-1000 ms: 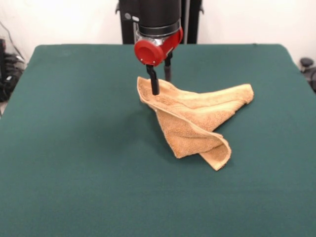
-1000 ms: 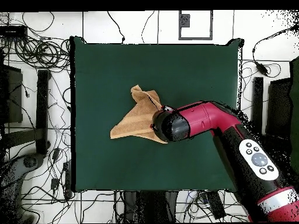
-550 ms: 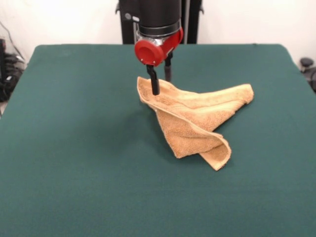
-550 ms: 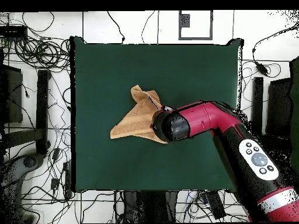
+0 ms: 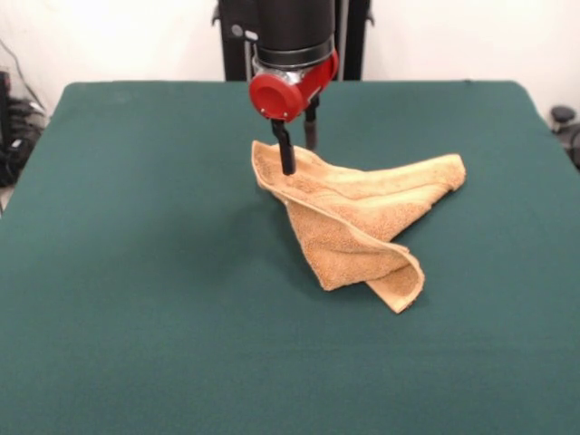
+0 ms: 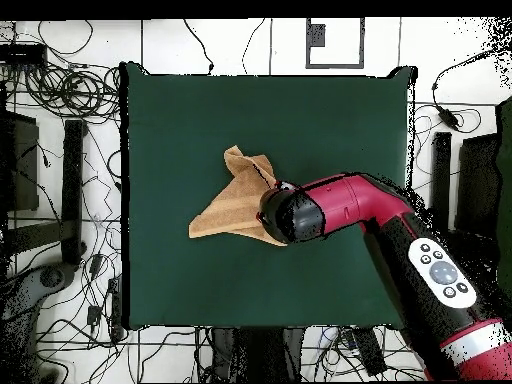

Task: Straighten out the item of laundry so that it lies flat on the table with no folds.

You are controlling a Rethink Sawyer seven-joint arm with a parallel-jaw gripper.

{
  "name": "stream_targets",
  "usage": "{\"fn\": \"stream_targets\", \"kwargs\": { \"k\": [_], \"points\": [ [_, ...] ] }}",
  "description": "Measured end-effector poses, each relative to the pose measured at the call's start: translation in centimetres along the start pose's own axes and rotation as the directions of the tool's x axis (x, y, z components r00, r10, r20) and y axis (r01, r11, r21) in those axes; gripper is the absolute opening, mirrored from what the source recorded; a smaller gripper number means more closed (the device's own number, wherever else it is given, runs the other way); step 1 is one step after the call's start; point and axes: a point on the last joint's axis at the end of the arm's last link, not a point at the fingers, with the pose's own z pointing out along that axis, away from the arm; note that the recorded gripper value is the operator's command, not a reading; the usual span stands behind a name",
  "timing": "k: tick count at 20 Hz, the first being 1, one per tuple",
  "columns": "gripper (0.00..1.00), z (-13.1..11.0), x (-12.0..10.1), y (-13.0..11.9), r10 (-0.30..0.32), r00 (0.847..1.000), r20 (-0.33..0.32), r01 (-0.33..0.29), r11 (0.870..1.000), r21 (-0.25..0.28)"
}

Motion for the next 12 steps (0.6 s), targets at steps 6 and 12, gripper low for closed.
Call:
{"fn": "stream_targets", "kwargs": {
  "k": [6, 12],
  "points": [
    [1.00, 0.02, -0.01, 0.02, 0.000, 1.000, 0.000, 0.000, 1.000, -0.001],
    [0.00, 0.02, -0.03, 0.02, 0.000, 1.000, 0.001, 0.000, 1.000, -0.001]
  ]
}}
